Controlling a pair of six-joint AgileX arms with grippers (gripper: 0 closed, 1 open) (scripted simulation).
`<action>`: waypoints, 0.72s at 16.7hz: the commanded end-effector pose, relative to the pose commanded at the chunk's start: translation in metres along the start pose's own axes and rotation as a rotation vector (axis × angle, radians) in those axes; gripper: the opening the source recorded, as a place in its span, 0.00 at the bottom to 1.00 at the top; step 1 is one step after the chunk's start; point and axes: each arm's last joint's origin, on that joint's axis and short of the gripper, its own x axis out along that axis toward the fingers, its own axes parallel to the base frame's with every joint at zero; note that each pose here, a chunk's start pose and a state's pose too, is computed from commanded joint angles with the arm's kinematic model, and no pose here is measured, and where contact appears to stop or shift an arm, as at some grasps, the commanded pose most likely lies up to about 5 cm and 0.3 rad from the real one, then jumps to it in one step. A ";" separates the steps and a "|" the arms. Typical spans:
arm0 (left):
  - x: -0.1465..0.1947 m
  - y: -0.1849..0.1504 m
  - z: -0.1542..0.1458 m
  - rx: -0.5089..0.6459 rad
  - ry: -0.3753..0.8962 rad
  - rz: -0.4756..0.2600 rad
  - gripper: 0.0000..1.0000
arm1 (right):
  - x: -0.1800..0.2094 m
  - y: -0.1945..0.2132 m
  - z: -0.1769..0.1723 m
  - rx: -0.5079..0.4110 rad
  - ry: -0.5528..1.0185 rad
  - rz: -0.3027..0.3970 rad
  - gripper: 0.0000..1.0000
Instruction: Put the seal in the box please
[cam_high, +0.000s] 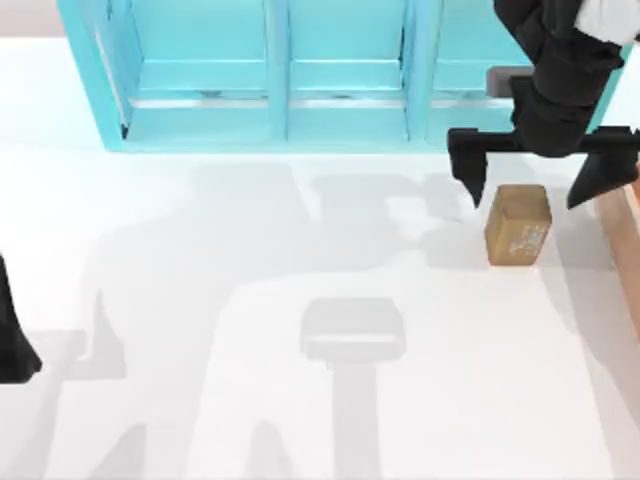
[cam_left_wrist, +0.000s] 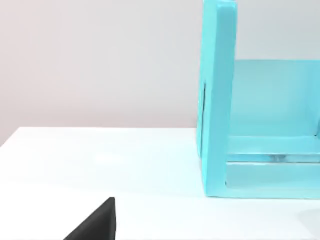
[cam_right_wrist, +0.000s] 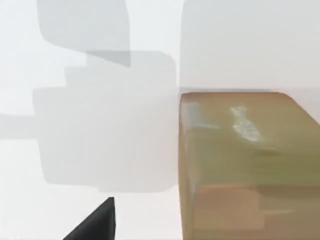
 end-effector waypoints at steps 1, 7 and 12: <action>0.000 0.000 0.000 0.000 0.000 0.000 1.00 | 0.013 0.000 0.000 0.000 -0.004 0.001 1.00; 0.000 0.000 0.000 0.000 0.000 0.000 1.00 | 0.043 -0.001 -0.004 0.000 0.006 -0.002 1.00; 0.000 0.000 0.000 0.000 0.000 0.000 1.00 | 0.043 -0.001 -0.004 0.000 0.006 -0.002 0.70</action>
